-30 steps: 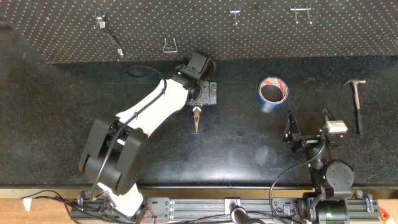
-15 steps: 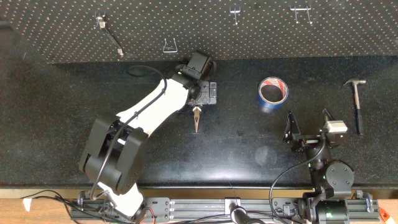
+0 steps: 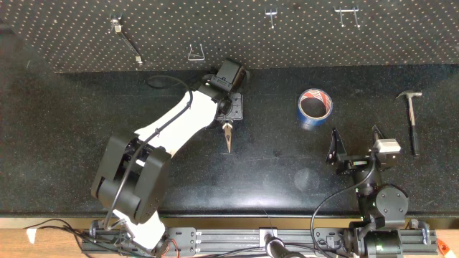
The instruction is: Place Tools Onto Pegboard
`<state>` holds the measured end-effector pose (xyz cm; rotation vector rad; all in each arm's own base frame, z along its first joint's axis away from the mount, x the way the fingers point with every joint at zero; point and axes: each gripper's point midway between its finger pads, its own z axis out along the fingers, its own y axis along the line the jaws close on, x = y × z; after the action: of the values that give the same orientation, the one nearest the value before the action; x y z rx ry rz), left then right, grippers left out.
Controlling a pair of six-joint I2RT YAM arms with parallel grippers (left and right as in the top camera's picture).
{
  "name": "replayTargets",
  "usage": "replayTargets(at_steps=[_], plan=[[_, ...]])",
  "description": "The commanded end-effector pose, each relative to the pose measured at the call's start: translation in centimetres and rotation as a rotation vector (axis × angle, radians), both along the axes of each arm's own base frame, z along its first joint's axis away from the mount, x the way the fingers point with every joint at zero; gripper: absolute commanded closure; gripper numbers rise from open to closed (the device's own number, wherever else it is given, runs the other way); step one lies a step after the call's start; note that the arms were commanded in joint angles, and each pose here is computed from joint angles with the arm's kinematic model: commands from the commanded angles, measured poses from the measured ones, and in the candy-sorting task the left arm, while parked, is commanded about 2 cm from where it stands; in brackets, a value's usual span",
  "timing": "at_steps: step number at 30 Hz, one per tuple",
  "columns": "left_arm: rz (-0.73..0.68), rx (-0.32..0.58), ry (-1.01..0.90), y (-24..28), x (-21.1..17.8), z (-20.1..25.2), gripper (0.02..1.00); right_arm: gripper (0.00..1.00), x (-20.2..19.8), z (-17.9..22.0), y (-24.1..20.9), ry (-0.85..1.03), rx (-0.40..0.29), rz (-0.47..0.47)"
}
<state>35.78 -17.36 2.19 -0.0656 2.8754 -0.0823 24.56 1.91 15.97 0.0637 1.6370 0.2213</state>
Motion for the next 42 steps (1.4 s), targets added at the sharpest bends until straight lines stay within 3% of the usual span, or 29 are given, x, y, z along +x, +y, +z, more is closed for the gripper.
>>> replayTargets(at_steps=[1,12,19,20,22,23,34,42], plan=[[0.005,0.007,-0.012,-0.2,0.7,-0.3,0.481,0.012,-0.1,0.0,0.4,0.000,0.012,0.021],[0.005,0.005,-0.014,-0.2,0.7,-0.3,0.546,0.009,-0.1,0.0,0.4,0.000,0.012,0.021],[0.005,0.005,-0.014,-0.2,0.7,-0.3,0.647,0.012,-0.1,0.0,0.4,0.000,0.012,0.021],[0.005,0.005,-0.014,-0.2,0.7,-0.3,0.676,0.014,-0.1,0.0,0.4,0.000,0.012,0.021],[0.005,0.006,-0.015,-0.2,0.7,-0.3,0.833,0.014,-0.1,0.0,0.4,0.000,0.012,0.021],[0.005,0.006,-0.015,-0.2,0.7,-0.3,0.989,0.012,-0.1,0.0,0.4,0.000,0.012,0.021],[-0.055,0.042,-0.072,-1.2,-0.9,3.5,0.989,0.012,-0.1,0.0,0.4,0.000,0.012,0.021],[-0.017,0.119,-0.193,2.9,-3.7,12.1,0.989,0.012,-0.1,0.0,0.4,0.000,0.012,0.021]])
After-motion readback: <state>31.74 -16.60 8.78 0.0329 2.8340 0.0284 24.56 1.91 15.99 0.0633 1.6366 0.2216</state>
